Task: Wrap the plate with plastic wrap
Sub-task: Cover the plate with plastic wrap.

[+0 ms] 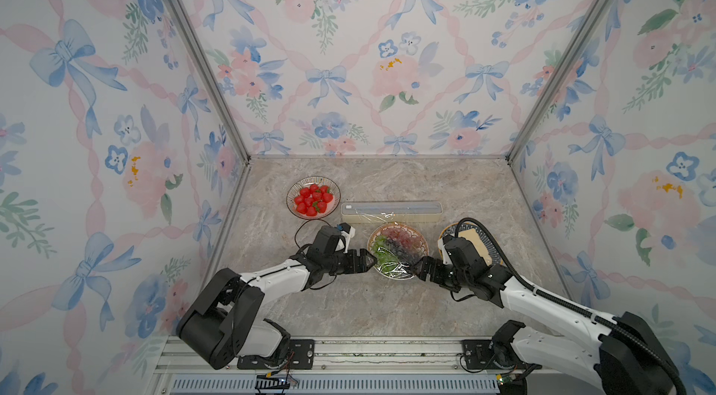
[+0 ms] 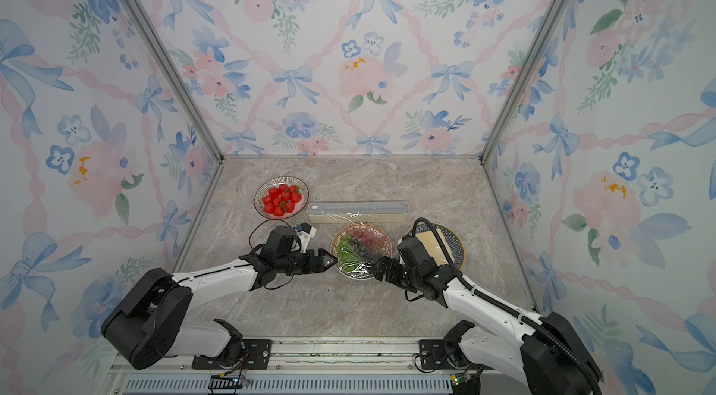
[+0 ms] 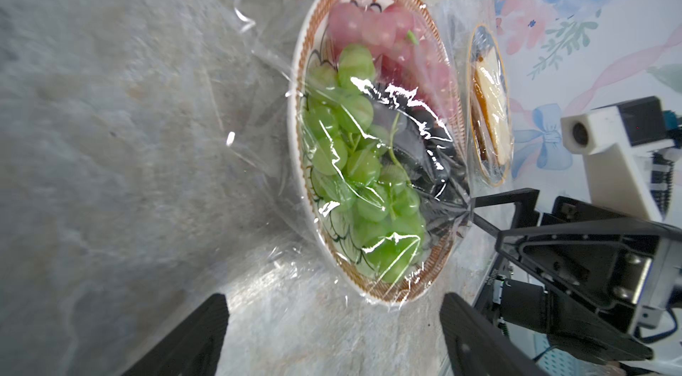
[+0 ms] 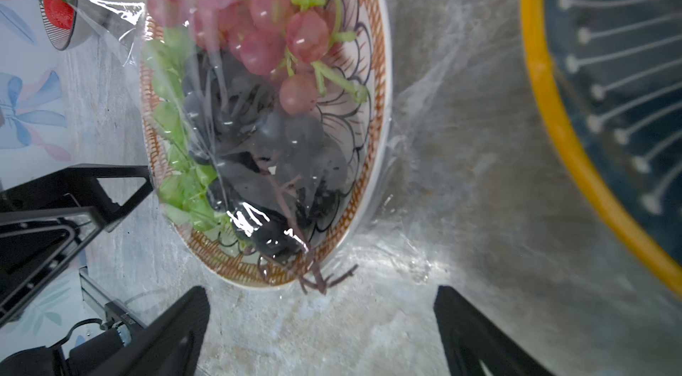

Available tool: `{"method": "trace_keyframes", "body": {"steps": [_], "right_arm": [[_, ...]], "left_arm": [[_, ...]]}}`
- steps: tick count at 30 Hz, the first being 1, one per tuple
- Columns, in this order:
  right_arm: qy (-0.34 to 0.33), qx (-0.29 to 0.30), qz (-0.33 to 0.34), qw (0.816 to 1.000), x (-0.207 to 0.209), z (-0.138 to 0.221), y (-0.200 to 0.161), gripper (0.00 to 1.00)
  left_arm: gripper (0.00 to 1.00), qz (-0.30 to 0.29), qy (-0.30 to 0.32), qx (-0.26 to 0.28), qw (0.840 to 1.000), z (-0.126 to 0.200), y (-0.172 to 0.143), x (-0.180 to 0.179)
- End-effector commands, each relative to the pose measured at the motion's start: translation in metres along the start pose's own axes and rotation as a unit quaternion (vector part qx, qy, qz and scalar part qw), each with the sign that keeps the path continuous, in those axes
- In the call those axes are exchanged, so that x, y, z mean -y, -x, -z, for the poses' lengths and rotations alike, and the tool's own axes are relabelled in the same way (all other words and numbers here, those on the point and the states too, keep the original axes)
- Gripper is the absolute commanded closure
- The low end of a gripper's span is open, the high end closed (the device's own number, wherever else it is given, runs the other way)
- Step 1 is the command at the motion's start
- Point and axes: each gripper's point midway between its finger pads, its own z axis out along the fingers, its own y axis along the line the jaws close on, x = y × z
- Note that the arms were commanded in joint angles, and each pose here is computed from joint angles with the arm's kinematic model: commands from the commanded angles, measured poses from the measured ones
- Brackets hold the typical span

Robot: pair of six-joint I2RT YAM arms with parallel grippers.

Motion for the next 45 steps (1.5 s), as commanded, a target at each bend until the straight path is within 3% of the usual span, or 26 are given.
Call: {"method": "trace_keyframes", "body": {"steps": [1,11,21,31,36,45], "right_arm": [[0.045,0.008,-0.022,0.999,-0.017,-0.008,0.009,0.03],[0.089,0.004,-0.019,0.996,-0.041,-0.022,0.018,0.03],[-0.016,-0.013,-0.004,1.000,0.013,-0.004,0.017,0.03],[0.013,-0.007,0.023,1.000,-0.025,-0.028,0.044,0.03],[0.025,-0.024,0.042,0.999,-0.044,-0.029,0.033,0.03],[-0.004,-0.035,0.025,0.999,-0.022,-0.017,0.005,0.03]], "left_arm": [[0.07,0.005,-0.053,-0.005,0.999,-0.011,0.000,0.021],[0.08,-0.018,-0.082,-0.011,0.996,-0.028,0.007,0.046],[0.08,-0.004,-0.031,0.014,0.999,-0.017,0.011,0.008],[0.11,-0.036,-0.054,-0.005,0.998,-0.037,0.025,0.027],[0.13,-0.056,-0.082,-0.017,0.995,-0.036,0.020,0.051],[0.13,-0.034,-0.053,-0.015,0.998,-0.023,-0.003,0.039]]}}
